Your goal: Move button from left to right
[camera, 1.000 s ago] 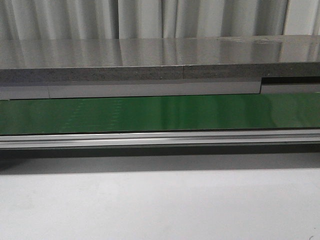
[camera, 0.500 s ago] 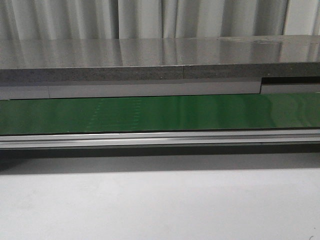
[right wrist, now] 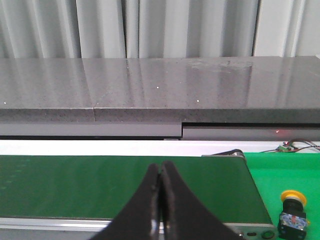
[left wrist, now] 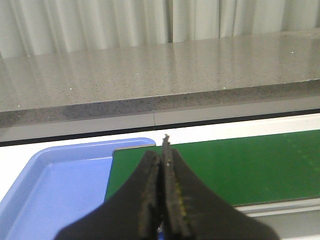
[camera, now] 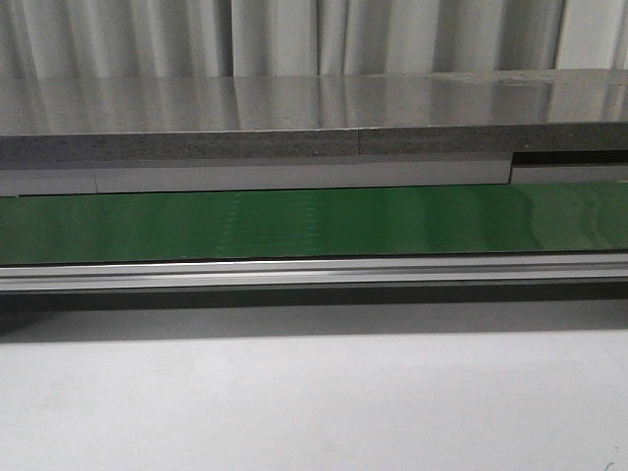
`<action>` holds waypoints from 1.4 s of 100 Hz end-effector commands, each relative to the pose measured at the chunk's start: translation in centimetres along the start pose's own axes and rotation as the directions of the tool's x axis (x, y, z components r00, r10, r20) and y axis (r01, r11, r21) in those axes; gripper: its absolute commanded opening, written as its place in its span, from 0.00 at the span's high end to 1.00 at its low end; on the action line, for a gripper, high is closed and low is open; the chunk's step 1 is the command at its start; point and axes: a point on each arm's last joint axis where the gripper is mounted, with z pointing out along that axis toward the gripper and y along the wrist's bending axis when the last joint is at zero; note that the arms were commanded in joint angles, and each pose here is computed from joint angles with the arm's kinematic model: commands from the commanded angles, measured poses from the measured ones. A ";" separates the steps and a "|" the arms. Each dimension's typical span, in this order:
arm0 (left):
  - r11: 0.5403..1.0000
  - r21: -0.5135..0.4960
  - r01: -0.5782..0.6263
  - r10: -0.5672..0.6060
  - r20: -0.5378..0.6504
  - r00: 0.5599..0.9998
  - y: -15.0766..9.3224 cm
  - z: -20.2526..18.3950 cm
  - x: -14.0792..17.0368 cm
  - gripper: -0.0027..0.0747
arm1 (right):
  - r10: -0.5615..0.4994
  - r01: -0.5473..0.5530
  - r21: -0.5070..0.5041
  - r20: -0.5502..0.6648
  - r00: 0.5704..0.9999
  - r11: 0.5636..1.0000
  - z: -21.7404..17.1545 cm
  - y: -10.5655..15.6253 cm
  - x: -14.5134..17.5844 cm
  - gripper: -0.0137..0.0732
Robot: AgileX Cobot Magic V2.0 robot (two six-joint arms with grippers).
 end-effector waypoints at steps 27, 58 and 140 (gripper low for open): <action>1.000 -0.014 0.014 -0.013 0.097 0.995 0.2 -0.1 -1.6 0.99 | 0.033 -0.034 0.005 0.110 0.993 0.999 -0.8 -0.2 3.1 0.92; 1.000 -0.014 0.014 -0.013 0.097 0.995 0.2 -0.1 -1.6 0.99 | 0.031 -0.032 0.006 0.080 0.996 0.999 -1.1 -0.2 5.4 0.92; 1.000 -0.014 0.014 -0.013 0.097 0.995 0.2 -0.1 -1.6 0.99 | 0.031 -0.032 0.007 0.083 0.996 0.999 -1.1 -0.2 5.3 0.92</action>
